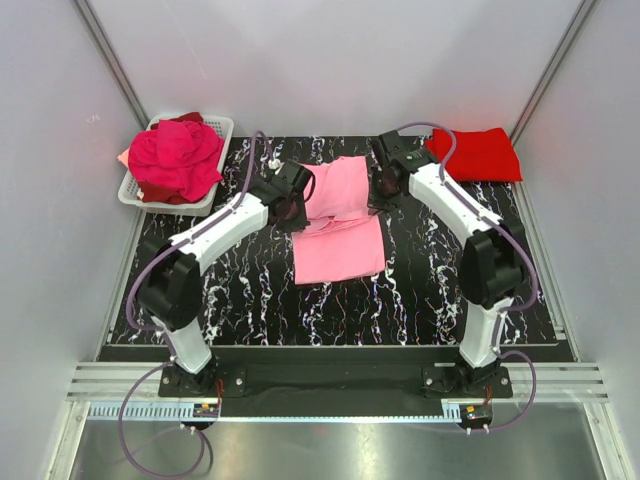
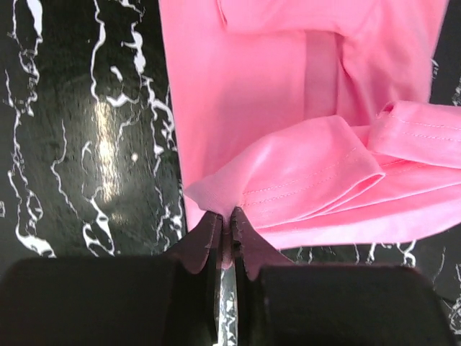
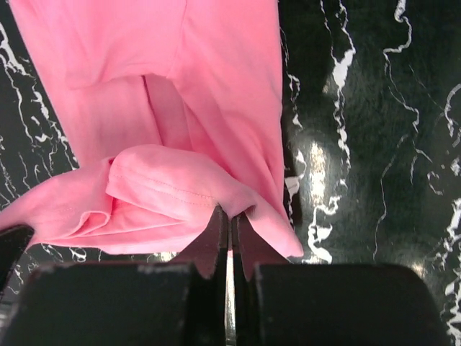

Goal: Fold and stack the t-shirts
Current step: Fold the tshirt

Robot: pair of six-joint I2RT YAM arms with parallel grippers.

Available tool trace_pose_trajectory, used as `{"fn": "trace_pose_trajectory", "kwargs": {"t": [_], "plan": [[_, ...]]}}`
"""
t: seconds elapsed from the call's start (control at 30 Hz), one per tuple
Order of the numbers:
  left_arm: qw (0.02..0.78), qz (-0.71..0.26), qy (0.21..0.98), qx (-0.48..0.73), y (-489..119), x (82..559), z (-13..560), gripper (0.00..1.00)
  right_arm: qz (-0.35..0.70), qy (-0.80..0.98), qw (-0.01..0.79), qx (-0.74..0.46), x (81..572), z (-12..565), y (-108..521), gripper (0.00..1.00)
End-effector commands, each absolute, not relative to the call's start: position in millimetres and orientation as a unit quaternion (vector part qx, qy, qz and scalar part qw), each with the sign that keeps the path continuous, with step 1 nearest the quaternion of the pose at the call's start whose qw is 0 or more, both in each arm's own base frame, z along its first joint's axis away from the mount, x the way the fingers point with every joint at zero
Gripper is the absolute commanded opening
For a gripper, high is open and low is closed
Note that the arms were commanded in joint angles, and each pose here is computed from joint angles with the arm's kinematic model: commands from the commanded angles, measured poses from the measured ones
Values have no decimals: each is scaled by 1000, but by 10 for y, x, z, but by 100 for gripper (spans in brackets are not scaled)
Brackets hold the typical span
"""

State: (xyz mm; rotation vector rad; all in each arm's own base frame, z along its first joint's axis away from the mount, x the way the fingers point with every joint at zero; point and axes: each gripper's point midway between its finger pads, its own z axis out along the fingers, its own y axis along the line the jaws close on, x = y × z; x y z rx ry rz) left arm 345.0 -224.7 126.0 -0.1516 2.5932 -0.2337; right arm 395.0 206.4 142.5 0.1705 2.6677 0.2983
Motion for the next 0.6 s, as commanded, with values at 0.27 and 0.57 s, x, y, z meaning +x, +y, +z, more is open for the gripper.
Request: {"fn": "trace_pose_trajectory", "kwargs": {"t": [0.27, 0.57], "plan": [[257, -91, 962, -36, -2245, 3973, 1175, 6, 131, 966, 216, 47, 4461, 1183, 2141, 0], [226, -86, 969, -50, -2138, 4469, 1004, 48, 137, 973, 175, 69, 4895, 799, 2039, 67]]}}
